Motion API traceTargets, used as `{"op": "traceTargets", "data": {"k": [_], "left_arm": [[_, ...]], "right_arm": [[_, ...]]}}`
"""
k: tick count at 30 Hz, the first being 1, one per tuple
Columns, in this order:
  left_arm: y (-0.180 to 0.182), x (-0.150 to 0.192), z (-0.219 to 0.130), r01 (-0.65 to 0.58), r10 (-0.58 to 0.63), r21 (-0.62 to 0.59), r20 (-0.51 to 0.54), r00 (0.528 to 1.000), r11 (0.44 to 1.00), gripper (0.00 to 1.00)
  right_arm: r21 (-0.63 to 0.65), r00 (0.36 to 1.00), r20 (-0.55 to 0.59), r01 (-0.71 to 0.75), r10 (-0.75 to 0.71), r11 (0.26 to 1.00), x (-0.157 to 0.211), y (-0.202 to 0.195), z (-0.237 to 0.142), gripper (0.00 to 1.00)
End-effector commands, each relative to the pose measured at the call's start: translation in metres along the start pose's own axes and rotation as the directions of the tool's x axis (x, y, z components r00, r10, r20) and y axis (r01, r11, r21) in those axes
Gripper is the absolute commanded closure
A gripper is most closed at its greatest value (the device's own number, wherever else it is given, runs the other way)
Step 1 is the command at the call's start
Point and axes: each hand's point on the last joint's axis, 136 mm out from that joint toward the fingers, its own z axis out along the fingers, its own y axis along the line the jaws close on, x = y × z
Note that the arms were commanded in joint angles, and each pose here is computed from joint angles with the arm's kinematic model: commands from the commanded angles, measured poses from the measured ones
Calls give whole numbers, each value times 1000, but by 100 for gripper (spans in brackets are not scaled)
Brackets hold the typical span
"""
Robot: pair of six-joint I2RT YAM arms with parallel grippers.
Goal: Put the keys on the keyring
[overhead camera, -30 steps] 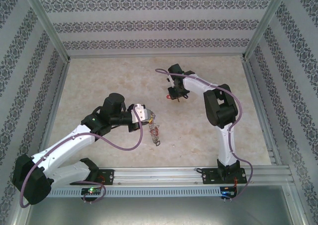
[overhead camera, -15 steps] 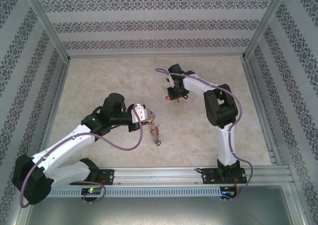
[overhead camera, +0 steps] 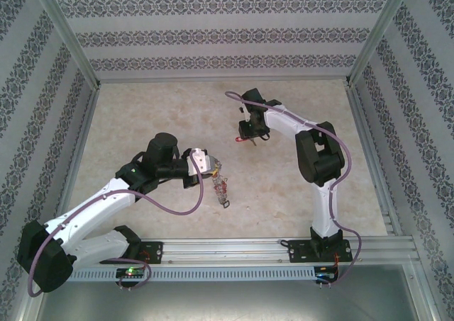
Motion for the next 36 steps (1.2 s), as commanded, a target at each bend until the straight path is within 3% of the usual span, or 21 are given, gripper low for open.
{"op": "traceTargets", "data": {"k": [1,8,11,27,36], "left_arm": [[5,-22,-11,-52,53,-23,49,997,998,100],[5,-22,-11,-55,56,-25,49,997,998,100],[5,-22,-12,-55,57,-25,49,997,998,100],[4,-23,-13,-61,62,-22,47,997,998,100],[4,-22,-13,-64,65,-22,44,997,998,100]], "right_arm": [[-12,996,9,-88,88,996,-2,1,-4,63],[50,907,-7,-420,421,906,7,-19,0,68],[48,877,14,-481,481,876,7,-18,2,69],[32,865,-26,-500,501,865,6,4,22,67],[84,887,-8,-460,462,884,7,2,21,78]]}}
